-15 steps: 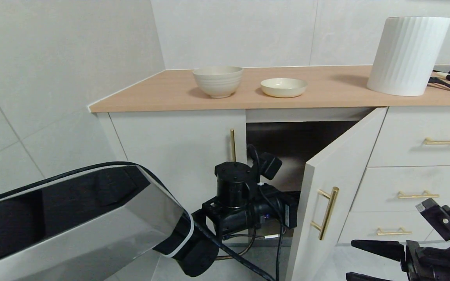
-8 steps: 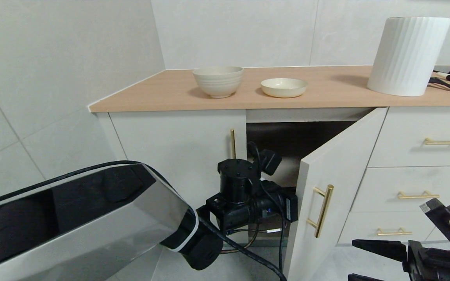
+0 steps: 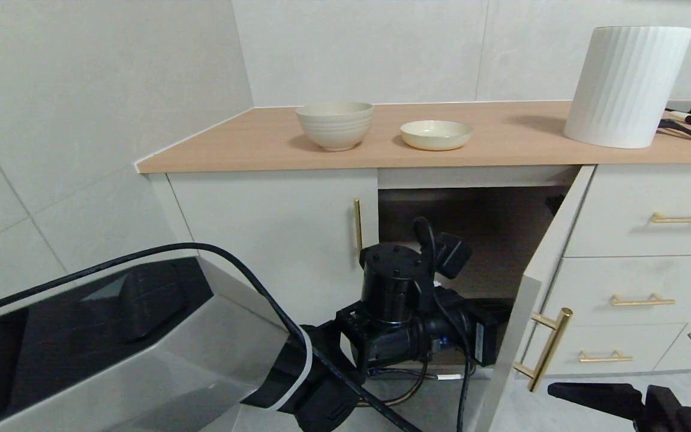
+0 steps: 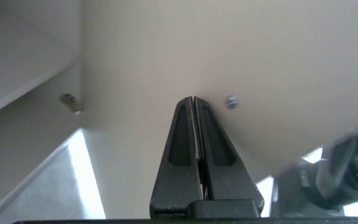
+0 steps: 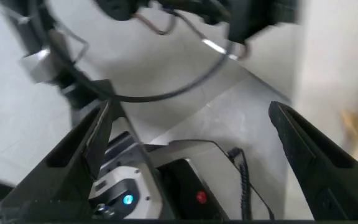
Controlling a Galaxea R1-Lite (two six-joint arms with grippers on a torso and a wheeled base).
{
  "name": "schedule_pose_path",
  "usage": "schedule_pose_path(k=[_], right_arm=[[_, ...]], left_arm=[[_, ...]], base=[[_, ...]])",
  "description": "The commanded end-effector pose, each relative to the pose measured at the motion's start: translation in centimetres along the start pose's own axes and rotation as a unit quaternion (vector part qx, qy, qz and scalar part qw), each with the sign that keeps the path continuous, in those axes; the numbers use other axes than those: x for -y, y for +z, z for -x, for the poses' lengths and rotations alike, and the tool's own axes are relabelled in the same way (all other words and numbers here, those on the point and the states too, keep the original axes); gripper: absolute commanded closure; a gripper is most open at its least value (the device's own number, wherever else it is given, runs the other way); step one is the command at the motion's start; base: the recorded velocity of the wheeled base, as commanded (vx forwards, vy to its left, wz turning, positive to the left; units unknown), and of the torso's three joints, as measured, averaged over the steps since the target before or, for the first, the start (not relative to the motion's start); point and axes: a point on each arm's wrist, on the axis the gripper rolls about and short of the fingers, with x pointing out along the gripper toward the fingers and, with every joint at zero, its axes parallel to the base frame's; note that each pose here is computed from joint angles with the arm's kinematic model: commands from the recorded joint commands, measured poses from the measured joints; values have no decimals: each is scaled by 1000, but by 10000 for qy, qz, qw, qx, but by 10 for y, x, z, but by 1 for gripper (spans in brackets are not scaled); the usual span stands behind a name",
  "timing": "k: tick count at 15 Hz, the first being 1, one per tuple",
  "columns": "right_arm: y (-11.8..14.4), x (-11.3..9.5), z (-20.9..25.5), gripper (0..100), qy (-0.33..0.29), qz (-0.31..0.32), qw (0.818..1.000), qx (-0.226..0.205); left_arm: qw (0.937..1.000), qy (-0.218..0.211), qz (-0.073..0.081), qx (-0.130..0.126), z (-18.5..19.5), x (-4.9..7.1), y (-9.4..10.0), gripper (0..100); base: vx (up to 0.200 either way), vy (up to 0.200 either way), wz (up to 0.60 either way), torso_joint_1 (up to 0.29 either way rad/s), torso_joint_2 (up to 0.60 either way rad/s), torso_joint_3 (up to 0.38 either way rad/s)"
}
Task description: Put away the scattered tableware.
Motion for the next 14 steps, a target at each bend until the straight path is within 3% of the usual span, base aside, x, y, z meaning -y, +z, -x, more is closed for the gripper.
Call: schedule_pose_path(k=[1, 5, 7, 8, 9, 11, 14], right_arm=[[5, -13, 7, 0, 271, 250, 9991, 228], [21, -26, 20, 0, 425, 643, 9939, 789], [36, -39, 33, 0, 502, 871, 9888, 1106], [42, -47, 42, 0, 520, 887, 9884, 1119], [48, -55, 52, 0, 553, 844, 9893, 1051], [53, -65, 63, 0, 643, 619, 9937, 675], [53, -55, 49, 0, 517, 320, 9977, 306]], left_arm=[[9998, -195, -31, -57, 0, 21, 8, 100], [9946, -830, -17, -615, -13, 73, 3, 100], [9901, -1229, -101, -667, -29, 105, -5, 100], [9895, -1305, -136, -613, -26, 114, -2, 100], [9907, -1254, -146, -514, -17, 117, 7, 100], [9951, -948, -34, -277, 13, 100, 33, 100], [9998, -180, 110, -13, 73, 60, 56, 100]], base=[[0, 0, 0, 0, 0, 0], [0, 0, 0, 0, 0, 0], [0, 0, 0, 0, 0, 0], [0, 0, 0, 0, 0, 0], [0, 0, 0, 0, 0, 0], [0, 0, 0, 0, 0, 0], [0, 0, 0, 0, 0, 0]])
